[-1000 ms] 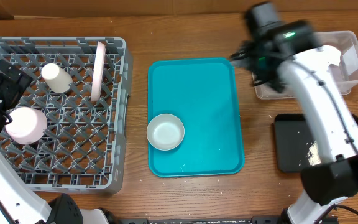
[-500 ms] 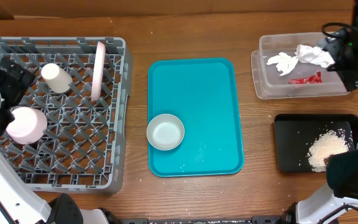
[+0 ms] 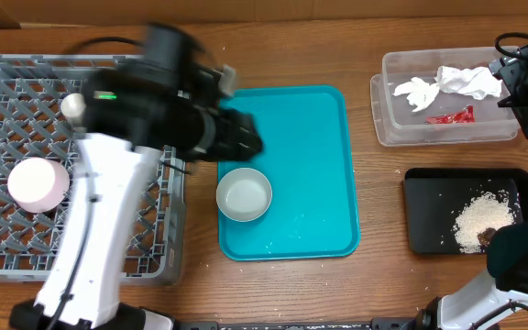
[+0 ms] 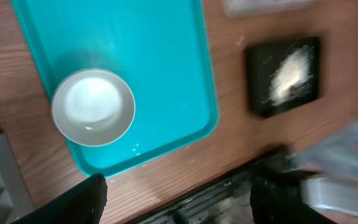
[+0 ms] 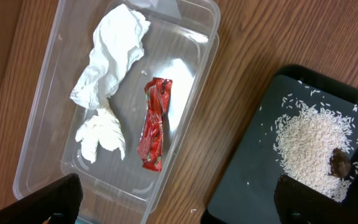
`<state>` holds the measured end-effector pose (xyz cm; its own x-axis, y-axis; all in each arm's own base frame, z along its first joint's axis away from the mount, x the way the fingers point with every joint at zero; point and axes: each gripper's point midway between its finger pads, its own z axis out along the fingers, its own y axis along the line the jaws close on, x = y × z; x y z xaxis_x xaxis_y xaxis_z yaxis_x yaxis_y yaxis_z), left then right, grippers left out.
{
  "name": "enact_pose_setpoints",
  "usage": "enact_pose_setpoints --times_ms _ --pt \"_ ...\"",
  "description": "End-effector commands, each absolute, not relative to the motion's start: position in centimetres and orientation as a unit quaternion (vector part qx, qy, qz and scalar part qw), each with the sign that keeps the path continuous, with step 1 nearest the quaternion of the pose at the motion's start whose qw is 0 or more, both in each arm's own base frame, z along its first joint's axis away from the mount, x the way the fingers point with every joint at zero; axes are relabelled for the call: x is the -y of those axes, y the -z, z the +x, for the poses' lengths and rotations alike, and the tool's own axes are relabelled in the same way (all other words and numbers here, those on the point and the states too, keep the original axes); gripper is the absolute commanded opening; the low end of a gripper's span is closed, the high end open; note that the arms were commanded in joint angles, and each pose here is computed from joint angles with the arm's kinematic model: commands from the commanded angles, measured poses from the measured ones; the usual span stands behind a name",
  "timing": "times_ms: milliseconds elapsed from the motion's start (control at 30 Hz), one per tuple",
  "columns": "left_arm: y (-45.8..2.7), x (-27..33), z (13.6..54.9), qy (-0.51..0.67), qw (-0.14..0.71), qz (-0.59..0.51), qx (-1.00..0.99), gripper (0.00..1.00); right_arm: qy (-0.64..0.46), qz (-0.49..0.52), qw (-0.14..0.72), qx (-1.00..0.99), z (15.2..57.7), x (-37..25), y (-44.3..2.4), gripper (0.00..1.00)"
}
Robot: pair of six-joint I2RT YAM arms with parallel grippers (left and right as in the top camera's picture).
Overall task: Sort waste into correct bins and load items into the dishwasher
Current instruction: 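Move the left gripper to the bowl on the teal tray and grasp its rim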
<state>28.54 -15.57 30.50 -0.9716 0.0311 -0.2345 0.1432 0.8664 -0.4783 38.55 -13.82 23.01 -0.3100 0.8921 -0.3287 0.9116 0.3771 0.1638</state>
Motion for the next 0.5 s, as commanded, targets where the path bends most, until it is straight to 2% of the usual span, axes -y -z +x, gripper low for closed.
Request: enact_pose_setpoints --times_ms 0,200,367,467 --pt "-22.7 18.0 27.7 0.098 0.082 0.034 -0.991 0.73 0.023 0.558 0.203 -0.804 38.5 14.0 -24.2 1.00" --pt "-14.6 22.3 27.0 0.034 0.058 0.066 -0.996 0.69 0.023 0.558 0.203 -0.804 38.5 14.0 -24.2 1.00" --pt "-9.1 23.1 26.8 -0.025 0.019 0.077 -0.997 0.46 0.024 0.558 0.203 -0.804 38.5 14.0 -24.2 1.00" --pt "-7.0 22.7 26.9 -0.047 -0.003 0.073 -0.996 0.43 0.023 0.558 0.203 -0.804 38.5 14.0 -24.2 1.00"
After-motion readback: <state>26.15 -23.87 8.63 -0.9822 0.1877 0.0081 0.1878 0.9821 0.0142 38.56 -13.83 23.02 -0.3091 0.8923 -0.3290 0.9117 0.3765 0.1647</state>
